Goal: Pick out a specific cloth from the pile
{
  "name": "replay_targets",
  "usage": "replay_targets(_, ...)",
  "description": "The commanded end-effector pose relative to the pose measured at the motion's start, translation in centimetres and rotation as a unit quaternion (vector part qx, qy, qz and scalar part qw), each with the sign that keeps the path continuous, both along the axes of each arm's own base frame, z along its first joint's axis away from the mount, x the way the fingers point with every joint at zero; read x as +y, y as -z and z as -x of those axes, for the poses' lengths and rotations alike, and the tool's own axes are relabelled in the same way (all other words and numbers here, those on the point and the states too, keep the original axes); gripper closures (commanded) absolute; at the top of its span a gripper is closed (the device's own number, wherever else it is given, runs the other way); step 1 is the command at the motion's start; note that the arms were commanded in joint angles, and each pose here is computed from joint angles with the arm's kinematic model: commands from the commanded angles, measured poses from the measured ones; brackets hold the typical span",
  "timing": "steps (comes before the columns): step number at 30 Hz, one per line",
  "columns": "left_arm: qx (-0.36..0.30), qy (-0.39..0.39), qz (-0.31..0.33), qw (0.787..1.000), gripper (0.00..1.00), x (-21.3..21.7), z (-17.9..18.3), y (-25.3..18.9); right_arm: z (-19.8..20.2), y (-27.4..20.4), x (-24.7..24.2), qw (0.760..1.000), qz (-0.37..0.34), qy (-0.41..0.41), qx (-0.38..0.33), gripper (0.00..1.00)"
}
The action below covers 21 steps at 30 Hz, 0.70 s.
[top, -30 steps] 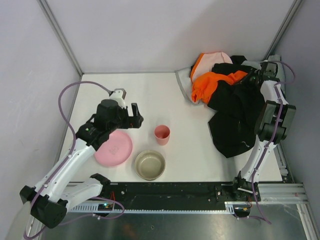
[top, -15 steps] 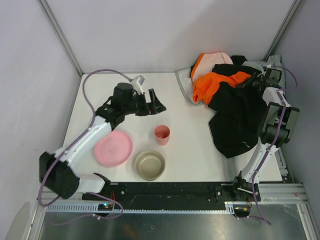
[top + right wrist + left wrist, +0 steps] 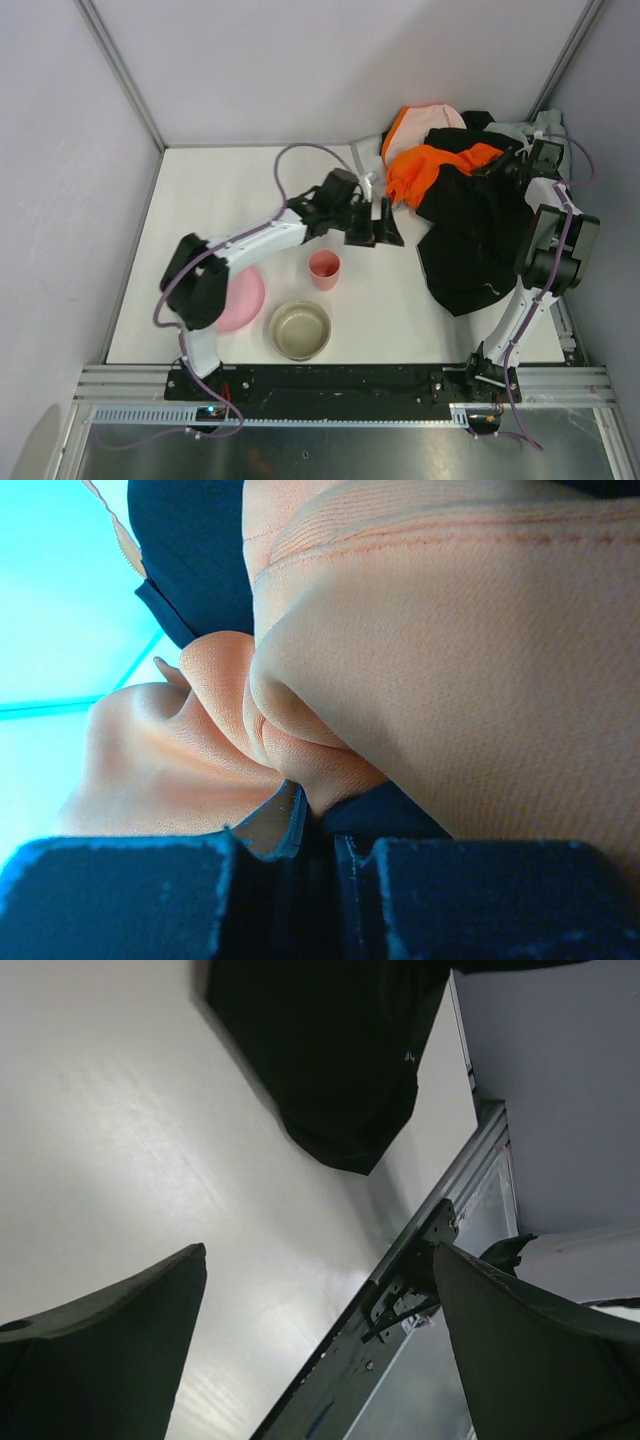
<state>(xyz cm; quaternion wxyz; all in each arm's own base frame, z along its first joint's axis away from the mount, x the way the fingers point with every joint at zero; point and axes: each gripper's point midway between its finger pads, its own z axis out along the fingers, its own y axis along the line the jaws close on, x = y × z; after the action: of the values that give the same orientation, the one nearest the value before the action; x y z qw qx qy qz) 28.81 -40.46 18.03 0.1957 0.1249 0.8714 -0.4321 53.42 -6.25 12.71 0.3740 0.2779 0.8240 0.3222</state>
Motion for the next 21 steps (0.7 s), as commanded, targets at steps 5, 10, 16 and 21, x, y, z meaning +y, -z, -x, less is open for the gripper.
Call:
replay_targets(5,0.066,0.080,0.006,0.995,0.00,-9.0,3.8,4.6,6.5,10.3,-2.2,0.982,0.017,0.039,0.186,0.89)
replay_targets(10,0.091,0.109,-0.001,0.990,0.00,-12.5,6.0,7.5,6.5,10.3,-2.2,0.982,0.015,0.036,0.185,0.89)
replay_targets(16,0.107,0.113,-0.005,0.988,0.00,-14.2,7.1,9.8,6.5,10.3,-2.2,0.983,0.015,0.035,0.181,0.88)
replay_targets(21,0.122,0.108,-0.001,0.987,0.00,-15.1,7.4,11.4,6.6,10.3,-1.9,0.983,0.013,0.031,0.178,0.88)
